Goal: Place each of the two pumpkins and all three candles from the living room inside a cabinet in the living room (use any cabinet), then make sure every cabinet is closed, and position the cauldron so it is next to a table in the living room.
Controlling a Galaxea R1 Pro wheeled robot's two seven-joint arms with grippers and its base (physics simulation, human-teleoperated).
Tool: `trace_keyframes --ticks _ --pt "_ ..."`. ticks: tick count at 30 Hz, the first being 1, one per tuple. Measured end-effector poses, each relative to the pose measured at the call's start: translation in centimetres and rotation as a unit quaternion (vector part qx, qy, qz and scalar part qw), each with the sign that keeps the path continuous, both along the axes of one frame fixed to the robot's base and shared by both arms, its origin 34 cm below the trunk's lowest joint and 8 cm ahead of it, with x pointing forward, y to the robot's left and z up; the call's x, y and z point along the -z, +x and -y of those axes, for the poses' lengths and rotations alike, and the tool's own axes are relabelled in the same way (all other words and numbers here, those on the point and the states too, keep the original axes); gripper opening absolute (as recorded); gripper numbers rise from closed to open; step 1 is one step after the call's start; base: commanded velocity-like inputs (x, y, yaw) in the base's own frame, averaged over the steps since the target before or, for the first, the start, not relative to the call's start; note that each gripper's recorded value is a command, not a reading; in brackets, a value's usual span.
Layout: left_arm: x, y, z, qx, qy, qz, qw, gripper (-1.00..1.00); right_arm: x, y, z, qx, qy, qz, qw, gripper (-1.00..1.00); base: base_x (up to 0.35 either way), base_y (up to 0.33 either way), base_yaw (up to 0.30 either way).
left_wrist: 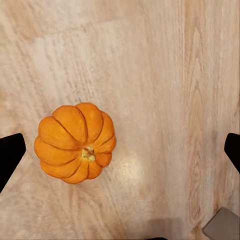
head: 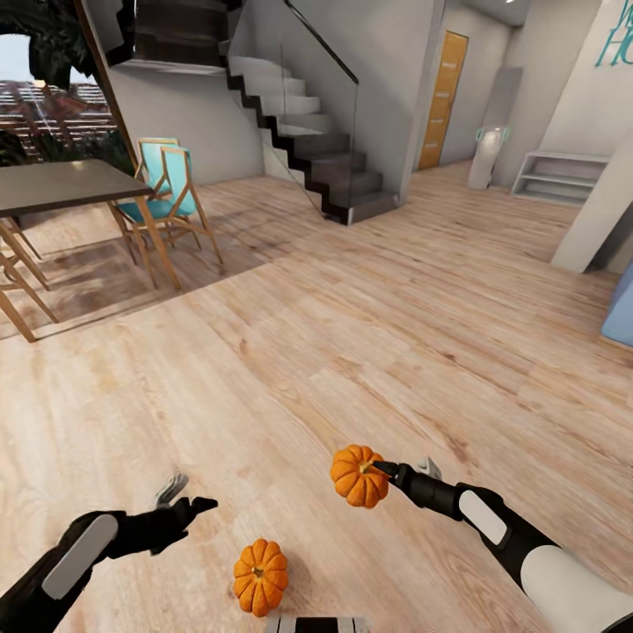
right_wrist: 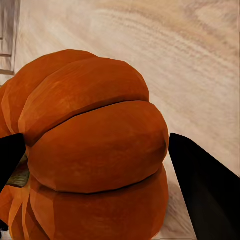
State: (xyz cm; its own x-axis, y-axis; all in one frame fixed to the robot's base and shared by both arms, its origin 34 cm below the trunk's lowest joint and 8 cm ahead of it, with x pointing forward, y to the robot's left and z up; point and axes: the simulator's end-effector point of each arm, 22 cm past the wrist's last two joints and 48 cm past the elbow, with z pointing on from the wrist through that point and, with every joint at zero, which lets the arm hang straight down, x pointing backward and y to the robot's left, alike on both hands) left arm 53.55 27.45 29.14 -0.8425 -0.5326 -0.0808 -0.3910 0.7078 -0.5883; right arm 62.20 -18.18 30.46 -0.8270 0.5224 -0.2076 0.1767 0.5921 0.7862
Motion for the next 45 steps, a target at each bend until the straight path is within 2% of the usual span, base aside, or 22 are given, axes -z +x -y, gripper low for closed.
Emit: trace_keyframes --ticks 3,6,9,16,24,26,30,34,39,45 --pt "2.1 -0.7 0.2 0.005 0.003 0.019 0.9998 1.0 0.6 -0.1 0.0 0.003 0.004 -0.006 1.0 -1.0 0.0 0.0 0.0" --pt "3.3 -1.3 0.3 0.006 -0.003 0.024 0.9997 1.0 1.0 -0.2 -0.1 0.012 0.014 -0.014 0.9997 -1.0 0.0 0.0 0.0" --pt "4.0 -1.7 0.4 0.006 -0.007 0.023 0.9997 1.0 1.5 -0.6 -0.4 0.016 0.028 -0.029 0.999 -1.0 0.0 0.0 0.0" --pt "5.6 -2.9 0.4 0.002 -0.011 0.003 0.9999 1.0 3.0 -1.1 -0.5 0.018 0.031 -0.042 0.9985 -1.0 0.0 0.0 0.0" --pt "5.7 -3.2 2.0 0.009 -0.056 0.013 0.9983 1.0 4.4 -1.8 -0.8 0.016 0.042 -0.056 0.9974 -1.0 0.0 0.0 0.0" --pt "6.1 -3.5 2.1 0.01 -0.059 0.01 0.9982 1.0 3.9 -1.6 -1.5 0.01 0.058 -0.049 0.9971 -1.0 0.0 0.0 0.0" --pt "6.8 -4.0 2.2 0.01 -0.061 0.001 0.9981 1.0 0.6 -0.6 -5.1 -0.031 0.115 -0.037 0.9922 -1.0 0.0 0.0 0.0" --pt "7.5 -4.5 2.3 0.01 -0.062 -0.006 0.998 1.0 -0.5 -0.7 -6.8 -0.057 0.134 -0.036 0.9886 -1.0 0.0 0.0 0.0" --pt "8.4 -5.1 2.2 0.009 -0.062 -0.016 0.9979 1.0 -3.5 0.4 -9.0 -0.086 0.159 -0.002 0.9835 -1.0 0.0 0.0 0.0" --pt "9.4 -5.8 2.2 0.008 -0.062 -0.029 0.9976 1.0 -3.0 -0.1 -9.3 -0.099 0.163 -0.01 0.9816 -1.0 0.0 0.0 0.0"
